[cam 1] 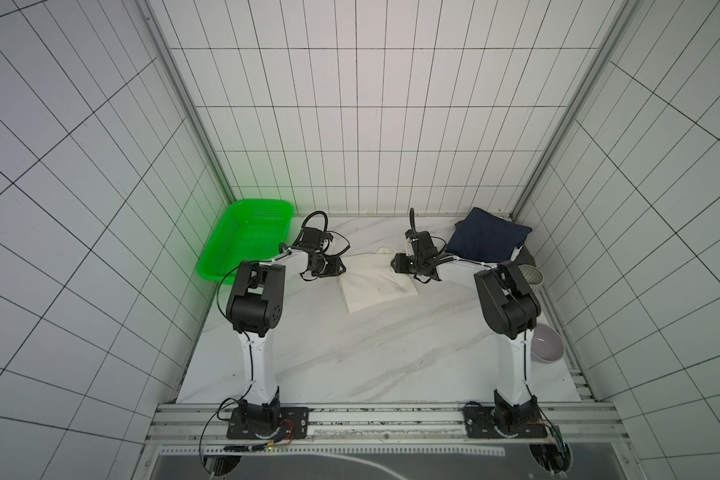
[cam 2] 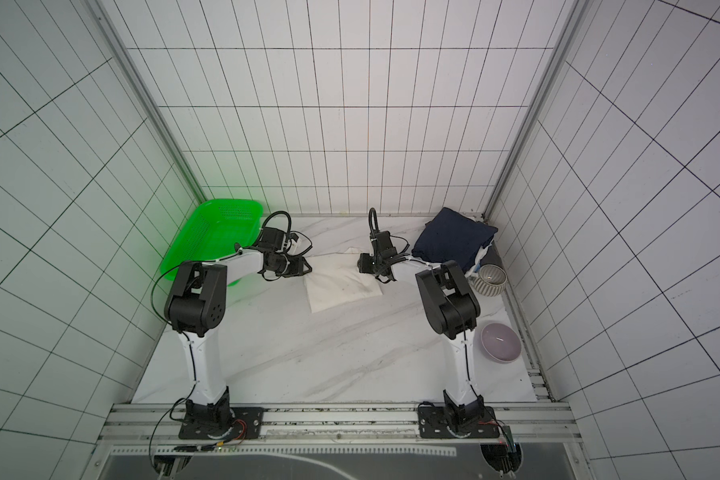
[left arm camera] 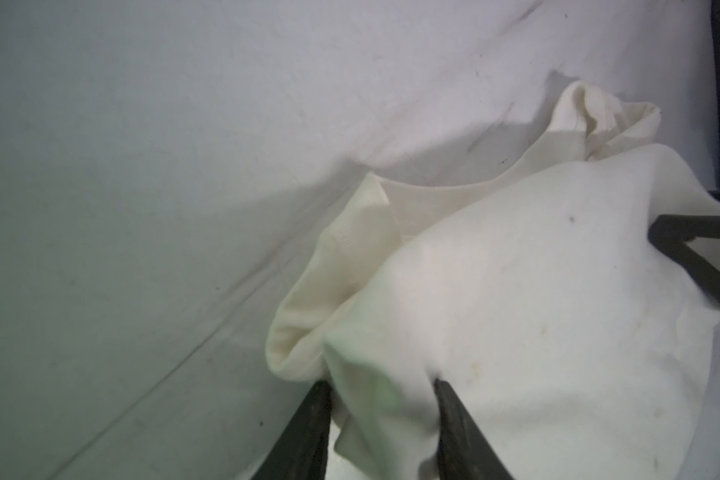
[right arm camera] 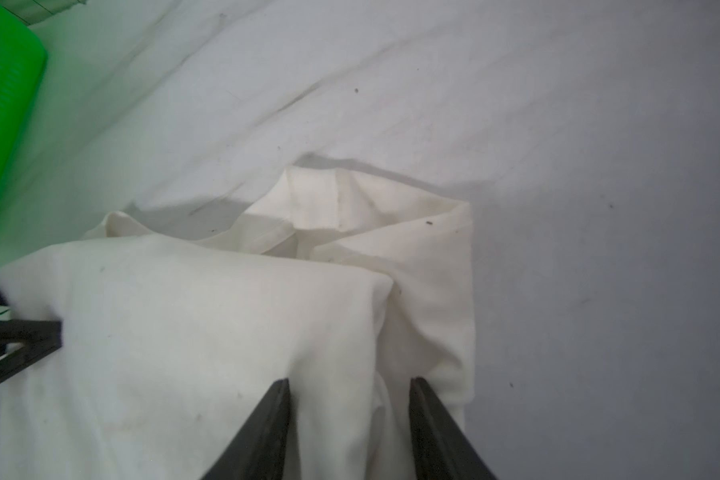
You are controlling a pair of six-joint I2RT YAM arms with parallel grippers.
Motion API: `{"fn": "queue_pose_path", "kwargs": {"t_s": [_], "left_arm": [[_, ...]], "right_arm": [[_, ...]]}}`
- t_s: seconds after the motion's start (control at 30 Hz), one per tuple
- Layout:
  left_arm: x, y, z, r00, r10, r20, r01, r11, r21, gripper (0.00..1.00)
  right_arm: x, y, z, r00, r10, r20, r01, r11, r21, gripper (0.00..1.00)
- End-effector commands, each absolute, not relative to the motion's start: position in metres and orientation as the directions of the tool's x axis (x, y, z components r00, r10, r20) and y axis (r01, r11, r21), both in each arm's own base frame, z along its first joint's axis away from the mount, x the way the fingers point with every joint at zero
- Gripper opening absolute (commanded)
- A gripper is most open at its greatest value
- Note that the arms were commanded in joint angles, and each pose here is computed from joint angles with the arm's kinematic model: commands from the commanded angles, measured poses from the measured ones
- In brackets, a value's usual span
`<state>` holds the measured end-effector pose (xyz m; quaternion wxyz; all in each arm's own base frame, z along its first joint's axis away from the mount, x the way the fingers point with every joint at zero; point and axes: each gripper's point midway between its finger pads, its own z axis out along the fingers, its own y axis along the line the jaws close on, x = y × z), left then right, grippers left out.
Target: Fold and stack the t-shirts
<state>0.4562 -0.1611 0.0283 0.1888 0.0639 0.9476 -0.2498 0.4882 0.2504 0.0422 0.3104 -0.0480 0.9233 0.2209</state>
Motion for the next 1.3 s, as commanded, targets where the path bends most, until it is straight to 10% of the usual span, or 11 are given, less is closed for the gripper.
{"fn": "queue_pose_path", "kwargs": {"t_s": [0.0,0.33,0.5,0.6,0.73,1.0,1.27], "left_arm": [[0.450,-0.156,0.022,-0.927,0.037,-0.374,0.214,0.870,-0.444,0.42],[0.452,-0.150,0.022,-0.926,0.024,-0.377,0.214,0.856,-0.470,0.42],[0.453,-0.145,0.024,-0.923,0.010,-0.384,0.206,0.857,-0.473,0.42],[0.452,-0.144,0.023,-0.924,0.009,-0.381,0.204,0.857,-0.473,0.42],[0.450,-0.139,0.023,-0.926,0.005,-0.377,0.192,0.868,-0.458,0.42],[0.450,-0.128,0.051,-0.905,-0.034,-0.424,0.164,0.892,-0.420,0.46],[0.469,-0.124,0.101,-0.839,-0.095,-0.537,0.140,0.914,-0.380,0.59]], "right_arm": [[0.515,0.245,0.044,-0.790,0.008,-0.613,-0.200,0.942,0.270,0.45],[0.537,0.264,0.092,-0.649,-0.118,-0.751,-0.345,0.926,0.152,0.04],[0.543,0.267,0.109,-0.590,-0.120,-0.798,-0.369,0.920,0.134,0.09],[0.548,0.258,0.083,-0.616,-0.129,-0.777,-0.348,0.930,0.122,0.37],[0.552,0.242,0.053,-0.672,-0.132,-0.729,-0.310,0.944,0.115,0.51],[0.514,0.221,0.139,-0.626,-0.081,-0.776,-0.243,0.965,0.095,0.76],[0.453,0.276,0.114,-0.673,-0.029,-0.739,-0.355,0.889,0.288,0.42]]}}
